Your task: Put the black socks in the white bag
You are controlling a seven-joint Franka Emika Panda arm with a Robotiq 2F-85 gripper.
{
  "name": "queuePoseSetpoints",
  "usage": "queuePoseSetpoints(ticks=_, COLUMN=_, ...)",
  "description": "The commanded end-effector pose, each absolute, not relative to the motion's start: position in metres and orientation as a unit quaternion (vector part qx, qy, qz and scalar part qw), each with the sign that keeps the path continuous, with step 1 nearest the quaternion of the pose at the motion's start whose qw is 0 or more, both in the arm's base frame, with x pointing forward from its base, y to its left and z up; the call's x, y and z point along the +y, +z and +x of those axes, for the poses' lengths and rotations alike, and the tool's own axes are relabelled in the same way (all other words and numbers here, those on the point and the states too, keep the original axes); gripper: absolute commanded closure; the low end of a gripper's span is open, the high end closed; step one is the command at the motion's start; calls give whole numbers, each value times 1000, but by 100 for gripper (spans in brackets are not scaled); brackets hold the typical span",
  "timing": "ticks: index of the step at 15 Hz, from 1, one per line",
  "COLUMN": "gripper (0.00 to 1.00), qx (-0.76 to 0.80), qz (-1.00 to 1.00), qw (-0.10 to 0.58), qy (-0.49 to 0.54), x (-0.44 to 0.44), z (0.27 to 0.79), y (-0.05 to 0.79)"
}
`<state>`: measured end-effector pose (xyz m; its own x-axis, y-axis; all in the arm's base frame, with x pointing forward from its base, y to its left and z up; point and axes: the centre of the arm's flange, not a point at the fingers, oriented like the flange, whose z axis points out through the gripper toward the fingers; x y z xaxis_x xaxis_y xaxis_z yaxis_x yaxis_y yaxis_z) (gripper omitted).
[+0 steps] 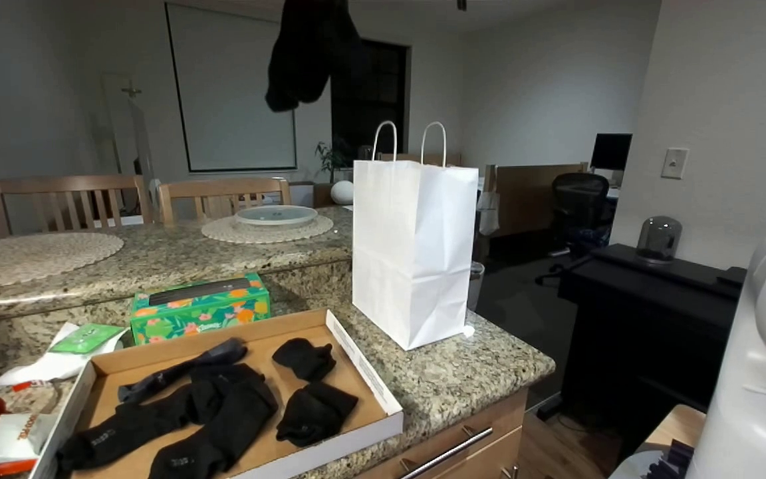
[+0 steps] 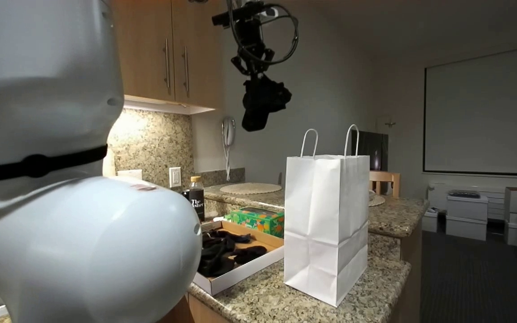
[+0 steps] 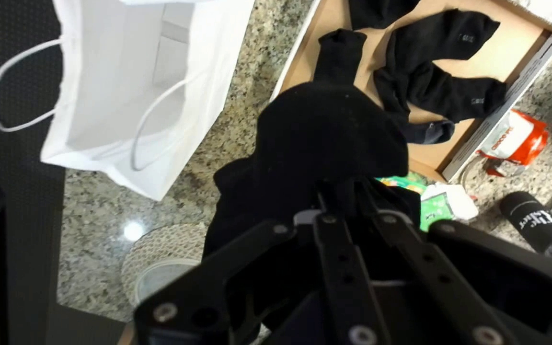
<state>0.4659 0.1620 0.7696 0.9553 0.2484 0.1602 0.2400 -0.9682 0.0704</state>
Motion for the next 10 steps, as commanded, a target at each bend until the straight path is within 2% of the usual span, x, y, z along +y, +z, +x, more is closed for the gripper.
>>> queuePoseSetpoints(ticks=1, gripper=90, qx=113, qz=989, qw=9, qy=98, x=98, z=487, y=817)
queuePoseSetpoints(ticks=5, gripper=90, qx=95, qz=990, qw=4, qy=107, x=30, z=493, y=827)
queuePoseSetpoints(ticks=10, gripper=90, qx=76, qz=992, qw=11, qy=98, x=-18, z=511, y=792)
